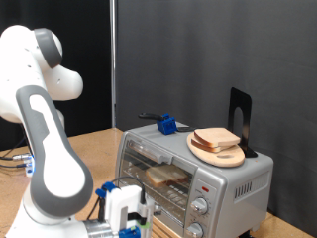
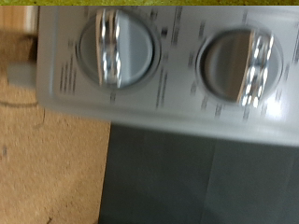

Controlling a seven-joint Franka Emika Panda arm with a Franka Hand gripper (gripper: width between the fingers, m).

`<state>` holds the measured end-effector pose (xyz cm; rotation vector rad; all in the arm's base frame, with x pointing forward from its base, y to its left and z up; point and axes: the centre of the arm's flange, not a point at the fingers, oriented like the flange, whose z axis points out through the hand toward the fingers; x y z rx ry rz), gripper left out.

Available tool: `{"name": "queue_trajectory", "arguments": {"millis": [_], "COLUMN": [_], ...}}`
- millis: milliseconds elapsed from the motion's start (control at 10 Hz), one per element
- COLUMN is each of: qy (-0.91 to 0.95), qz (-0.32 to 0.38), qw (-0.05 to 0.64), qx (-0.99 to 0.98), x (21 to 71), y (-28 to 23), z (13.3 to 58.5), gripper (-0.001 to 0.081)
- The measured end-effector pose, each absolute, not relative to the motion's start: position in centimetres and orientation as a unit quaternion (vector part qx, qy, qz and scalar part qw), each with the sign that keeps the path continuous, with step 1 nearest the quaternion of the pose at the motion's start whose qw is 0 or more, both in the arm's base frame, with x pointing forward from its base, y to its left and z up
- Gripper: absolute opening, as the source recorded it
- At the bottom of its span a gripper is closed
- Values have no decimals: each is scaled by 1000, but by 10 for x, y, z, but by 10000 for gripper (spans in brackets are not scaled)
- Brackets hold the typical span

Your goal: Make a piece of toast with the oven

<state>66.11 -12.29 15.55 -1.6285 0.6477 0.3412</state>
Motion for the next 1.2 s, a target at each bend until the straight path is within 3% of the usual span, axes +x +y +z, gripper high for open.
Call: {"name": "queue_trajectory", "arguments": {"millis": [1200], "qy": [282], "qz": [164], "qw": [625], "qx": [-709], "x": [679], "y": [-107], "z": [145], "gripper": [808]}}
